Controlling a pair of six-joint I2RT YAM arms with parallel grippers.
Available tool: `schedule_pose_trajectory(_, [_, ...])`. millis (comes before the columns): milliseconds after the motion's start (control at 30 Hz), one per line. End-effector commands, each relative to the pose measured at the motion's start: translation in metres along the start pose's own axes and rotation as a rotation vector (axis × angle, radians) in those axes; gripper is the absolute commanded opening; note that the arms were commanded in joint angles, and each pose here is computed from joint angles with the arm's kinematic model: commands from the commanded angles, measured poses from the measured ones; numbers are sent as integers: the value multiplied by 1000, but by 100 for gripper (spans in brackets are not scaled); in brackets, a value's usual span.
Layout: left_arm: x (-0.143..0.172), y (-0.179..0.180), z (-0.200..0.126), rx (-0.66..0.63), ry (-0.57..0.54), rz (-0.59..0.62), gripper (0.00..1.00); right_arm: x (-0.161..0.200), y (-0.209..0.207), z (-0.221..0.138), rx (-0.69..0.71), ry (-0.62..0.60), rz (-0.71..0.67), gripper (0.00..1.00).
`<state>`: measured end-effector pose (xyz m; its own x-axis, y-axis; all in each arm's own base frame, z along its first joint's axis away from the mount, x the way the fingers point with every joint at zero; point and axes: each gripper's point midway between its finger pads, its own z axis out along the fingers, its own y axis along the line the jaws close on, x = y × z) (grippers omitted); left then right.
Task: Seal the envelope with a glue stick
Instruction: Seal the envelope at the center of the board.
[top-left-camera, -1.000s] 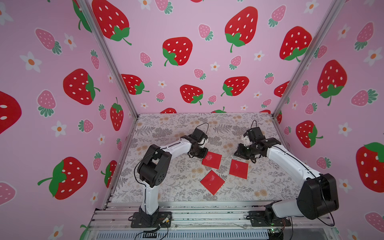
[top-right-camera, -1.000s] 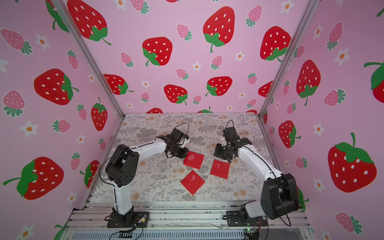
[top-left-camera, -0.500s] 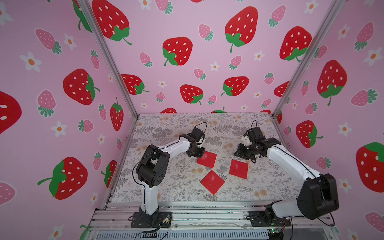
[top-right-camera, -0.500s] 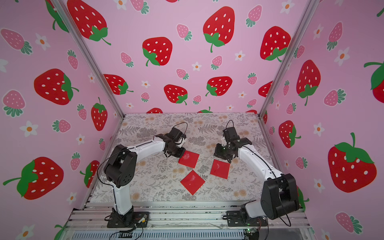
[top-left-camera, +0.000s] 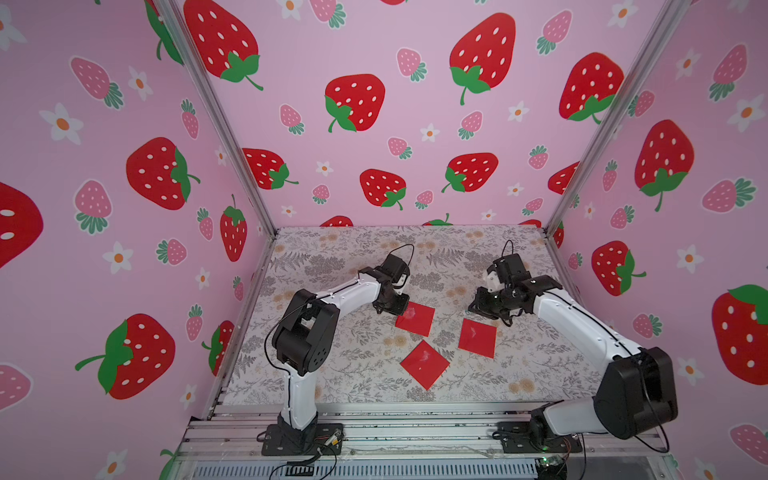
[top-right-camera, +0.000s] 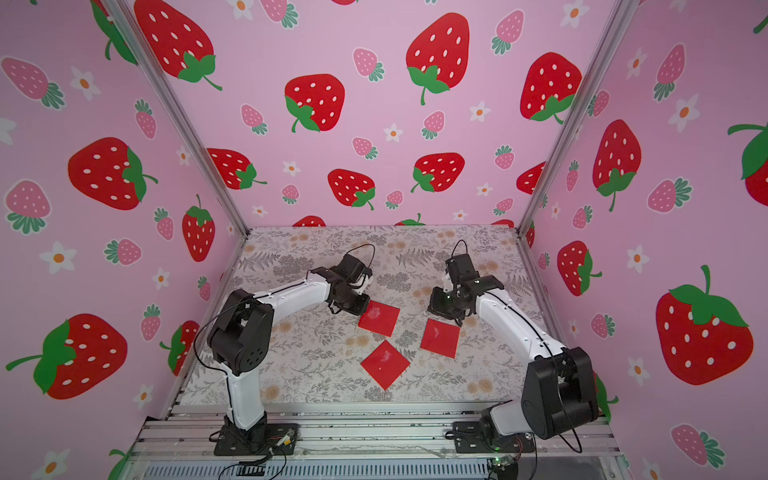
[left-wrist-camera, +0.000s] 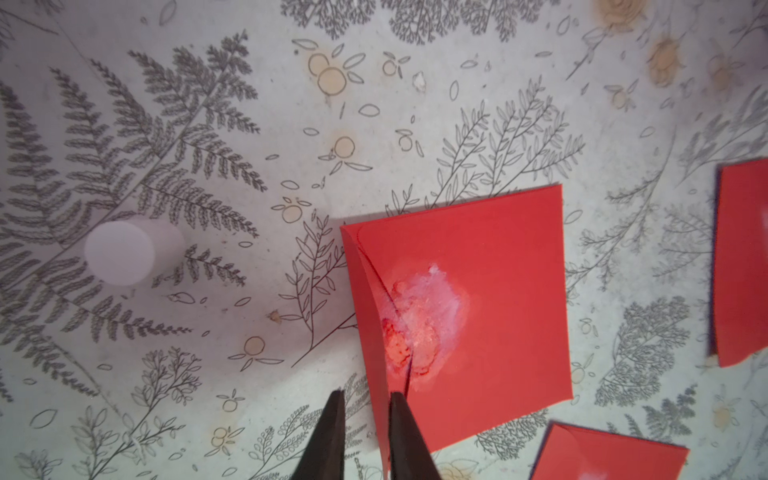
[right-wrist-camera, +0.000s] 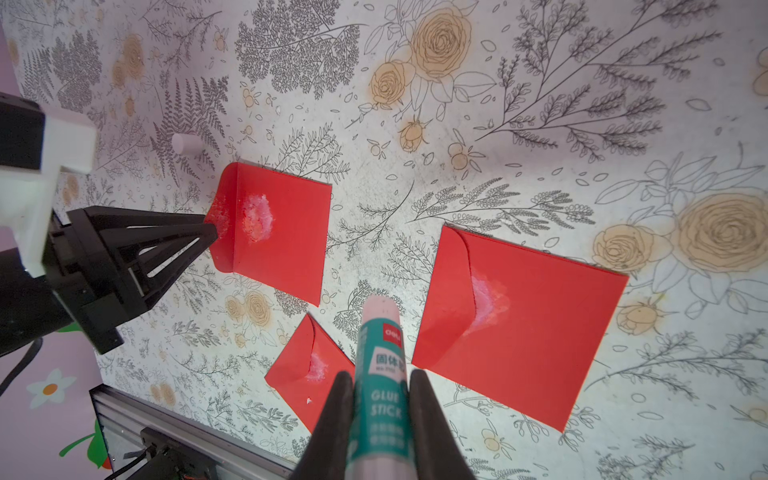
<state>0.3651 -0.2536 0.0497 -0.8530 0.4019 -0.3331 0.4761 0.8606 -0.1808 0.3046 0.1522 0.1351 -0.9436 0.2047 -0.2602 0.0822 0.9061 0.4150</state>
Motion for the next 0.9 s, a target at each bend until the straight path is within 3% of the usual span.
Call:
schedule_pose_trajectory(0, [-16, -9, -12, 47, -44, 3, 21, 5, 0, -5, -6, 10, -12, 0])
schedule_pose_trajectory(267, [-20, -12, -11, 69, -53, -5, 20, 6, -1, -5, -5, 12, -11, 0])
schedule_pose_trajectory(433, [-16, -4, -13, 26, -51, -2, 1, 5, -1, -5, -7, 11, -11, 0])
schedule_pose_trajectory(867, [-16, 16, -24, -77, -39, 16, 0, 5, 0, -4, -4, 18, -17, 0])
